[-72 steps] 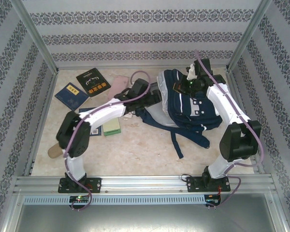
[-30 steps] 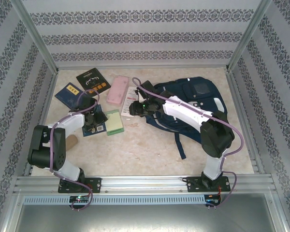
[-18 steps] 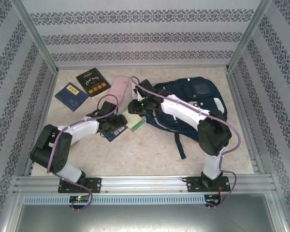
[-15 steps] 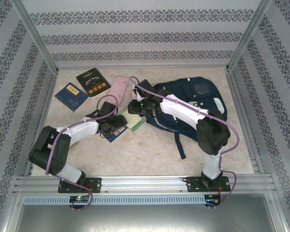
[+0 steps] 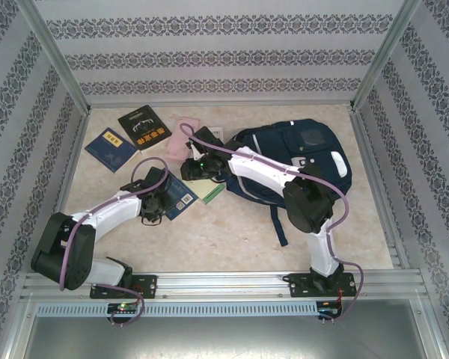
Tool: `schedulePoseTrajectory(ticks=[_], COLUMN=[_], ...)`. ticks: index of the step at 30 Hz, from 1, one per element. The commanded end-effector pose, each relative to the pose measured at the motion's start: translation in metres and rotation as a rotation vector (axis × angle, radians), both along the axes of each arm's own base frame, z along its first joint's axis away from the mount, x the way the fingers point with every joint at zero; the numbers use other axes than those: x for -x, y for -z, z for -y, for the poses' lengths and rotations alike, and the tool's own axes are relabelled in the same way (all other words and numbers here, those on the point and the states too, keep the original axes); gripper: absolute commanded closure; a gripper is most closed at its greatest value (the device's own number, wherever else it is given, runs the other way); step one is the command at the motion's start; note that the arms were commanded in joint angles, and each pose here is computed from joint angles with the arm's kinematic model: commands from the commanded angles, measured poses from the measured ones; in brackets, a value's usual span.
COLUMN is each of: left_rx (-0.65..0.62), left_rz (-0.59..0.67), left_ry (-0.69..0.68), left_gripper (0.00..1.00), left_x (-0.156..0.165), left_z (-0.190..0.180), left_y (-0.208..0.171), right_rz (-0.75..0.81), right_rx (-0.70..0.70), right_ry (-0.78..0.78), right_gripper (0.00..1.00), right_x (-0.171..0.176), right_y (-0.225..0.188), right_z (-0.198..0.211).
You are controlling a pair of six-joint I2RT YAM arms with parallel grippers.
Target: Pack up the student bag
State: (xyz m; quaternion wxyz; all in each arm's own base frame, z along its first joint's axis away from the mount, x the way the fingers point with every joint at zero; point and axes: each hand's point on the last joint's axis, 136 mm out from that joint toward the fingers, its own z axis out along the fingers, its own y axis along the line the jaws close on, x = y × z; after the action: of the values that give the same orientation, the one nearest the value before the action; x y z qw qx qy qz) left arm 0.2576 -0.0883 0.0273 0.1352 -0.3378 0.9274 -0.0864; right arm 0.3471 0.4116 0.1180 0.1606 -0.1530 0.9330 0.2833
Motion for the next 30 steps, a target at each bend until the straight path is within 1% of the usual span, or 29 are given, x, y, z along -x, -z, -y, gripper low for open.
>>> schedulePoseTrajectory(ticks=[1, 5, 10, 15, 16, 20, 23, 25, 28, 30], left_rx=[-0.033, -0.074, -0.156, -0.22, -0.225, -0.152, -0.127, -0.072, 0.019, 0.034], left_rz=[-0.048, -0.094, -0.184, -0.195, -0.188, -0.087, -0.014, 0.019, 0.057, 0.072], left_ry=[-0.054, -0.054, -0.086, -0.116, -0.122, -0.072, -0.029, 0.0, 0.001, 0.007], left_gripper=[0.52, 0.56, 0.69, 0.73, 0.72, 0.63, 0.6, 0.56, 0.55, 0.53], left_x=[0.01, 0.015, 0.033, 0.043, 0.044, 0.029, 0.016, 0.008, -0.004, -0.01], left_z=[-0.011, -0.017, -0.039, -0.06, -0.063, -0.051, -0.046, -0.041, -0.039, -0.04], left_y=[0.009, 0.02, 0.023, 0.012, 0.01, 0.002, -0.011, -0.016, -0.017, -0.016], right_rz=[0.001, -0.012, -0.044, -0.097, -0.111, -0.164, -0.16, -0.165, -0.158, -0.148], right_rx=[-0.013, -0.022, -0.028, -0.02, -0.02, -0.019, 0.013, 0.022, 0.048, 0.065], right_ry=[-0.045, -0.075, -0.139, -0.163, -0.163, -0.164, -0.132, -0.118, -0.096, -0.085], right_gripper=[0.59, 0.59, 0.6, 0.61, 0.62, 0.62, 0.62, 0.62, 0.62, 0.62], right_x=[0.003, 0.006, 0.017, 0.025, 0.026, 0.028, 0.022, 0.02, 0.015, 0.012], right_y=[-0.002, 0.003, 0.011, 0.031, 0.036, 0.054, 0.067, 0.074, 0.084, 0.088], right_z=[-0.014, -0.026, -0.043, -0.051, -0.052, -0.058, -0.055, -0.054, -0.051, -0.048])
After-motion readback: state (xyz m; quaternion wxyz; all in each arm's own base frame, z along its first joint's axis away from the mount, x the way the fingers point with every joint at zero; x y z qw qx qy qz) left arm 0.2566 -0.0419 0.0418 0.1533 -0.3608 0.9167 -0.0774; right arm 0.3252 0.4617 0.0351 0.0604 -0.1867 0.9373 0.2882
